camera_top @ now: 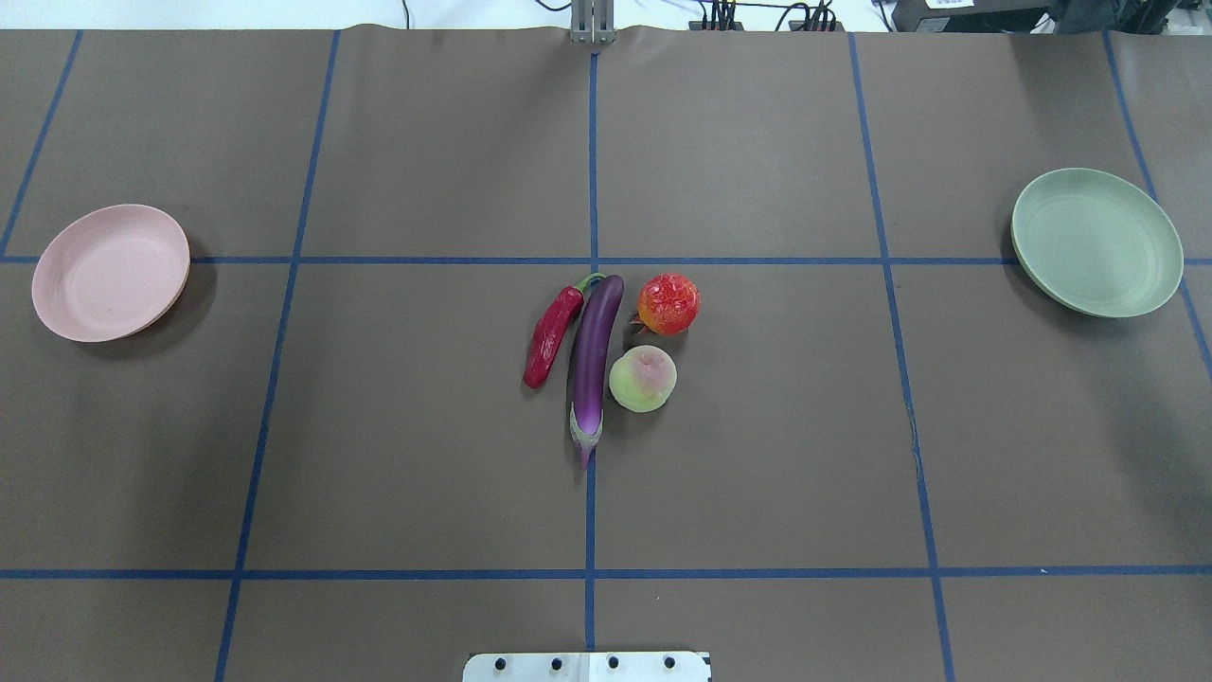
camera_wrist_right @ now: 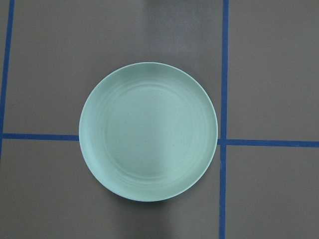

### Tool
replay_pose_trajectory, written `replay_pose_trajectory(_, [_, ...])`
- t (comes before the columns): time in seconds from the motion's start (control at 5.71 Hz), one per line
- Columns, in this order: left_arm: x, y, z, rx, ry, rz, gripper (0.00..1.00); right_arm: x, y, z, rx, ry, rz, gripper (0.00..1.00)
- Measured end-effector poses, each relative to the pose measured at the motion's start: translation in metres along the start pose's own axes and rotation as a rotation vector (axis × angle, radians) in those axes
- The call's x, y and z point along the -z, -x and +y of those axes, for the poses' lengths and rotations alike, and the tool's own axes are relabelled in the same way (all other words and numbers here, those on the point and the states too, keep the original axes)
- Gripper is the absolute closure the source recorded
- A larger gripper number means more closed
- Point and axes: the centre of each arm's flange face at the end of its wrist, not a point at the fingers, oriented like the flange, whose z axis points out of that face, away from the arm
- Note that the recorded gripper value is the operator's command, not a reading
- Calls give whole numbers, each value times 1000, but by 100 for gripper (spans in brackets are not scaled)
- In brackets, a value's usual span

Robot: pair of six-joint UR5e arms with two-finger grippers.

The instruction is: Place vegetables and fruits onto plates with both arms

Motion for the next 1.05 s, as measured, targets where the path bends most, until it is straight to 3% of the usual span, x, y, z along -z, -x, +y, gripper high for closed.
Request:
replay_pose_trajectory(0.7, [-4,3,39,0,3,3,0,-19,-22,34,29,-23,-11,0])
replay_pose_trajectory(1.05, [-5,3,45,-11,-11,4,0,-33,2,38,82,-14,-53,0])
